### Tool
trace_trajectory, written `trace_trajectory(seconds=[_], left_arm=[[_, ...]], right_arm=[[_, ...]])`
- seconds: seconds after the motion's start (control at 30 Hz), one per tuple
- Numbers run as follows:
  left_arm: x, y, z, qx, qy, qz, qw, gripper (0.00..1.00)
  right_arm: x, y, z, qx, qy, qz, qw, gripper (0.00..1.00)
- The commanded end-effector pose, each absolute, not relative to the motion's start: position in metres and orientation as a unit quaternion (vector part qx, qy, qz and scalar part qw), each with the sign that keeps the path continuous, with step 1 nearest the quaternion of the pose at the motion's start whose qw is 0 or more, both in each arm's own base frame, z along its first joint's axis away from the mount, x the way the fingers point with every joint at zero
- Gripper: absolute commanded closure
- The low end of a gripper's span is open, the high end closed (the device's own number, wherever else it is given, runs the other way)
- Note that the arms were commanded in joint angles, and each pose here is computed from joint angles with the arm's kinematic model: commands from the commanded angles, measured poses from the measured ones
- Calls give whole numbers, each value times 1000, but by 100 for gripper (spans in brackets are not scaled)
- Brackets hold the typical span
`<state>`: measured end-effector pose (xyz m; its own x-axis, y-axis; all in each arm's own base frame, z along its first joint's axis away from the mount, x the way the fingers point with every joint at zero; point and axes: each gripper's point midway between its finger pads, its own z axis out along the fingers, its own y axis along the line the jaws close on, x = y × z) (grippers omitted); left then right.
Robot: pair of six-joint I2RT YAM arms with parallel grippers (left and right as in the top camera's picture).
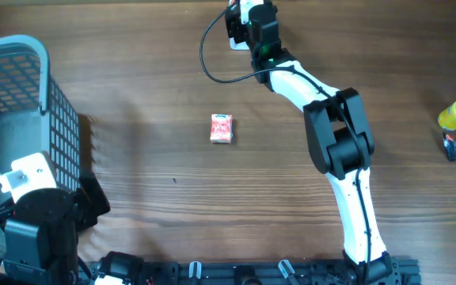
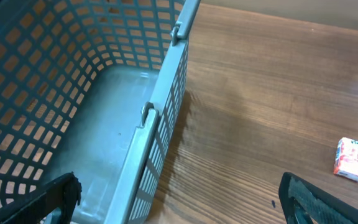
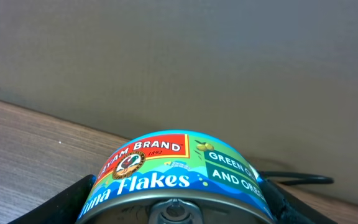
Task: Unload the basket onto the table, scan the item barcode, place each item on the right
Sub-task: 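Carry the tin can right and set it at the table edge, then reach the right gripper over the red Kleenex tissue pack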
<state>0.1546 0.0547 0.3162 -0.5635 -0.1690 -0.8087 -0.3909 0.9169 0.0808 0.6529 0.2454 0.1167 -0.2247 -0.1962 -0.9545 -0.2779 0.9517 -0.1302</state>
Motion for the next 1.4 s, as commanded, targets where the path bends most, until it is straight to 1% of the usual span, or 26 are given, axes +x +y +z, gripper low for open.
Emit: trace_trajectory(seconds=[0.0, 0.03, 0.1, 0.13, 0.2, 0.27, 0.4, 0.57, 0.6, 0.63, 0.73, 0.8, 0.93, 1.07, 1.1, 1.13, 1.17, 1.23, 1.3, 1.33, 1.37], left_arm=[[150, 60, 313, -167, 876, 140, 430, 0], [149, 60, 312, -166, 877, 141, 428, 0], [150, 59, 311, -164, 879, 137, 427, 0], [151, 57, 311, -163, 879, 131, 428, 0], [153, 52, 311, -159, 881, 117, 429, 0], [155, 48, 311, -155, 883, 105, 431, 0], [156, 41, 309, -148, 887, 87, 429, 0], [157, 36, 309, -144, 890, 73, 427, 0], [157, 36, 309, -143, 889, 72, 428, 0], [157, 36, 309, -143, 889, 71, 428, 0], [158, 29, 307, -135, 894, 53, 424, 0], [158, 28, 307, -135, 894, 52, 424, 0], [158, 23, 305, -129, 897, 38, 421, 0], [155, 24, 303, -128, 900, 42, 414, 0], [153, 24, 300, -127, 903, 44, 408, 0], [151, 25, 298, -126, 905, 46, 403, 0], [150, 25, 297, -125, 907, 48, 398, 0], [149, 26, 296, -125, 908, 49, 397, 0], [149, 25, 296, -125, 908, 48, 397, 0], [149, 25, 296, -125, 908, 48, 397, 0], [149, 25, 296, -125, 908, 48, 397, 0]], right_arm=[[638, 236, 256, -139, 726, 6, 674, 28], [631, 230, 276, -134, 727, 0, 674, 28], [615, 212, 299, -120, 744, -24, 657, 27], [604, 199, 302, -112, 764, -48, 634, 27], [586, 175, 291, -88, 804, -80, 582, 27], [567, 144, 260, -42, 855, -90, 509, 27], [528, 63, 194, 93, 926, -82, 355, 28], [479, -44, 151, 207, 949, -89, 219, 27], [467, -75, 139, 240, 947, -85, 193, 24], [459, -100, 128, 267, 944, -79, 179, 22], [433, -159, 93, 338, 928, -61, 147, 22], [418, -188, 69, 384, 913, -48, 131, 22], [405, -212, 16, 413, 905, -36, 97, 22], [413, -218, -25, 396, 913, -43, 91, 18], [415, -219, -28, 383, 918, -44, 92, 0], [416, -220, -27, 365, 925, -46, 94, 0], [420, -220, -15, 367, 924, -44, 102, 0], [429, -220, 21, 365, 921, -36, 136, 0], [436, -213, 66, 357, 917, -22, 178, 0], [440, -202, 97, 345, 916, -17, 206, 0], [442, -193, 118, 335, 915, -16, 223, 0]])
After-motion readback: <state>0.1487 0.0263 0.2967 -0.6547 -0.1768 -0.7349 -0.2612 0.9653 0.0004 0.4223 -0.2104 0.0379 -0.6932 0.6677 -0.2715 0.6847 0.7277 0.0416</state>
